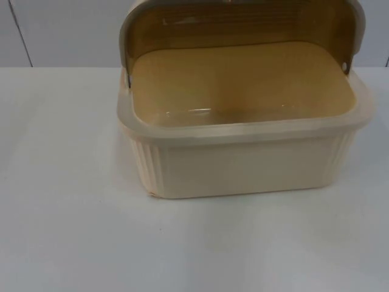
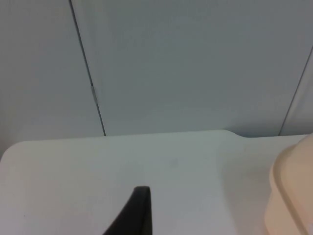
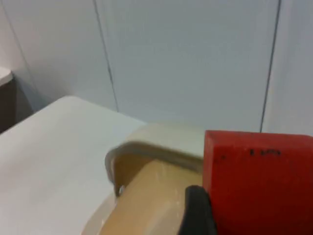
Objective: Open the box lid with the left hand, place the block into the box with the right hand, then close the box lid with the left hand.
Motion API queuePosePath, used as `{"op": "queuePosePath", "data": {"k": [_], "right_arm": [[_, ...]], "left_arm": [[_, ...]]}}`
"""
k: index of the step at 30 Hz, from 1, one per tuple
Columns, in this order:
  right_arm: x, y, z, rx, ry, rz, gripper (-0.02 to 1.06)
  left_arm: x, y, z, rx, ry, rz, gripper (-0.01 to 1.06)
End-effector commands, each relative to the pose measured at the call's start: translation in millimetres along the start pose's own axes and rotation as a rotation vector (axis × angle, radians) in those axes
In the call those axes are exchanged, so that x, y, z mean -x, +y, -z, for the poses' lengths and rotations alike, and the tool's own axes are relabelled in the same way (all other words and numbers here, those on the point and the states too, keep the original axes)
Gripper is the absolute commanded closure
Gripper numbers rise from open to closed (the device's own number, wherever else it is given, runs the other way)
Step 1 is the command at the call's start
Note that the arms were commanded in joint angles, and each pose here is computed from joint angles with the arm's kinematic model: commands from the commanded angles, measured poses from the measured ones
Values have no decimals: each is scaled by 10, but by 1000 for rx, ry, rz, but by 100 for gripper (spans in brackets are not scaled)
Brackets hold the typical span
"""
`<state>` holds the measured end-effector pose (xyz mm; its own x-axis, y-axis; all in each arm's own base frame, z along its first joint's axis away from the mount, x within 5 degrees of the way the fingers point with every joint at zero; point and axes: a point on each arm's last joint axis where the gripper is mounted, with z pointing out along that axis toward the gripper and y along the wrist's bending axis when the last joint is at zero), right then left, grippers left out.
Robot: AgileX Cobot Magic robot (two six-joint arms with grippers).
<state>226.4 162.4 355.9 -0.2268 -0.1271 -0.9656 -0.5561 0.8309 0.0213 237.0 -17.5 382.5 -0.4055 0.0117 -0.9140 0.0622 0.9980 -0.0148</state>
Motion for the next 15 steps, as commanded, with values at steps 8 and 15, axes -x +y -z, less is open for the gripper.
{"op": "queuePosePath", "data": {"k": [8, 15], "right_arm": [[-422, -13, -278, 21, 106, 132, 101], [-601, -225, -541, -55, 215, 48, 101]], "left_arm": [[17, -4, 21, -5, -12, 15, 0], [17, -20, 22, -10, -13, 9, 0]]}}
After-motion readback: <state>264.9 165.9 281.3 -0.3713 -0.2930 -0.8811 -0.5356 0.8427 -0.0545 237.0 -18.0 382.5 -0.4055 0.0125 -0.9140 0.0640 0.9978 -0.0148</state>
